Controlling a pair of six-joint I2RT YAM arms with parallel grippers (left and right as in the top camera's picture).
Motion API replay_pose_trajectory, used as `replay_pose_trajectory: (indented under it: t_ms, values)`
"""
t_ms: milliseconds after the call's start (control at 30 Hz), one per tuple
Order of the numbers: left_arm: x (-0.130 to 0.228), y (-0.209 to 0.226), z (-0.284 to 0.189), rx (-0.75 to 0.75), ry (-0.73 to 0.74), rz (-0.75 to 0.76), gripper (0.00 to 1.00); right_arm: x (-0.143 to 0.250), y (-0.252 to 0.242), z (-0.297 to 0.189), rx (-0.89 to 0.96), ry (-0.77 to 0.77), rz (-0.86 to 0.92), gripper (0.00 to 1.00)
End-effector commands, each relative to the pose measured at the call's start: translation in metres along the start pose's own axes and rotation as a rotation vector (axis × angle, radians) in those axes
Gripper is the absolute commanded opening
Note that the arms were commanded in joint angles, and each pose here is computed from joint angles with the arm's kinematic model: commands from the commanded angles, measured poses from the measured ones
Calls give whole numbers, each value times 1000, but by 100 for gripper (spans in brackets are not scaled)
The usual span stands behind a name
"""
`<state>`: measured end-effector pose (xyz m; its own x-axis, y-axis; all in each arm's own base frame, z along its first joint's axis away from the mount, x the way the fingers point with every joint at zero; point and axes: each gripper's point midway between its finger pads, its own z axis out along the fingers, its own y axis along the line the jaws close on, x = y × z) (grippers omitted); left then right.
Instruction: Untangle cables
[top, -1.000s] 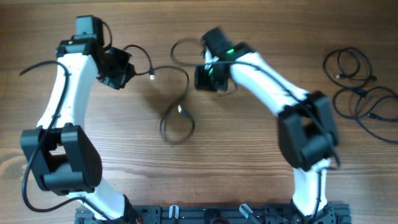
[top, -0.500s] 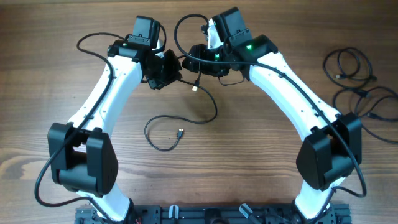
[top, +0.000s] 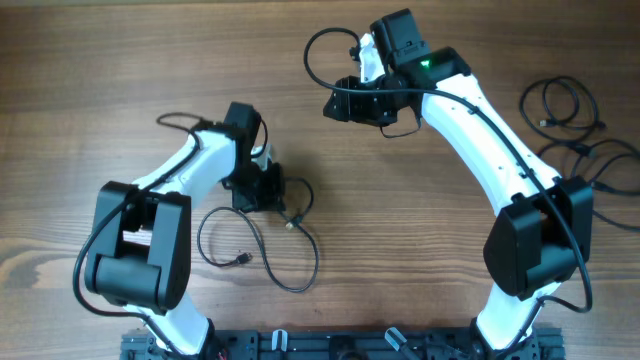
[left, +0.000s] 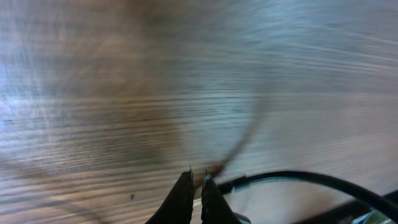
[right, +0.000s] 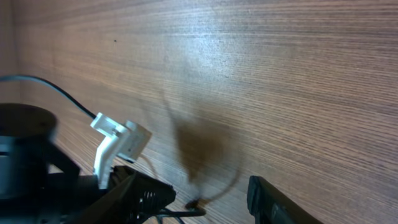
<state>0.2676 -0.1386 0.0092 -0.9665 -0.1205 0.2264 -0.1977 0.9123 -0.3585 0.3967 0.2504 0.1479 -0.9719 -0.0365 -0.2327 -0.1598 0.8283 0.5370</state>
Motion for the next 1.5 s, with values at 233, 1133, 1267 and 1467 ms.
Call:
replay_pose_trajectory:
  t_ms: [233, 1133, 1267, 1467]
  values:
    - [-68, -27, -49, 103, -225, -252, 100, 14, -5, 9, 8, 68, -33, 61]
    - [-79, -105, -123, 153, -302, 202, 100, -14, -83, -32, 43, 5, 77, 69]
    - [-127, -21, -170, 194, -424, -194, 100, -13, -94, 5, 343, -20, -8, 79]
    - [-131, 34, -189, 186, -442, -318, 100, 50, -97, 40, 381, 231, 131, 82]
